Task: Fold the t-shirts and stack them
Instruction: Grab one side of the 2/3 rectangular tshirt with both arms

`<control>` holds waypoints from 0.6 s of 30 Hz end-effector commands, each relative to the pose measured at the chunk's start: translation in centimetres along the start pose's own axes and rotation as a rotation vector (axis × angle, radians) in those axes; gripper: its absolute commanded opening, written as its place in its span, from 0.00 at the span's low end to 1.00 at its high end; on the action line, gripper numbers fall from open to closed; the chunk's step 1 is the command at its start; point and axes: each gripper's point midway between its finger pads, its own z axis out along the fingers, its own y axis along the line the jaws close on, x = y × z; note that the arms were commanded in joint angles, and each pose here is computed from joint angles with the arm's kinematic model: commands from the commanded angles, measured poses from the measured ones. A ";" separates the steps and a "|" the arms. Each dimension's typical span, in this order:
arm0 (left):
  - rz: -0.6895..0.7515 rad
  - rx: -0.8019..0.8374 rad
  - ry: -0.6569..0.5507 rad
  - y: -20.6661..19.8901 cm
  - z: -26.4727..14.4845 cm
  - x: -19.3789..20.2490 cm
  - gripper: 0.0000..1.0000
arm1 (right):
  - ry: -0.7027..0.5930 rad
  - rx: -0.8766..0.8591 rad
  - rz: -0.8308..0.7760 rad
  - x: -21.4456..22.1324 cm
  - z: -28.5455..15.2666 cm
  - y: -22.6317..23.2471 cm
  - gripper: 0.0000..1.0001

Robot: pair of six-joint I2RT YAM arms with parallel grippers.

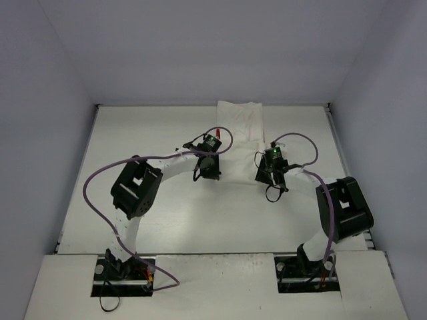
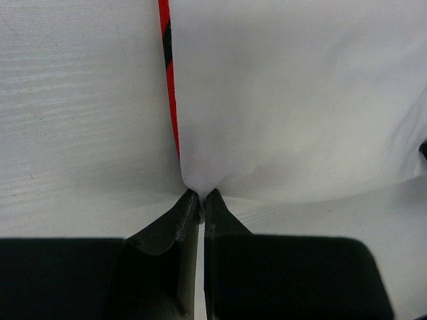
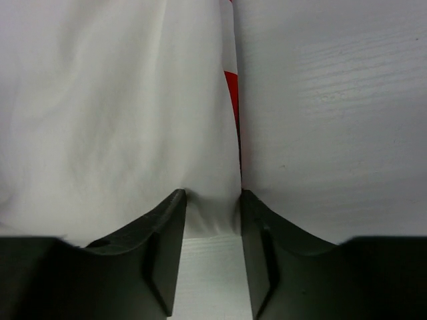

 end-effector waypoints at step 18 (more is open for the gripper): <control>0.108 0.008 0.040 3.7 -5.9 6.1 0.00 | 0.319 0.059 -0.068 10.7 -6.0 -3.1 0.00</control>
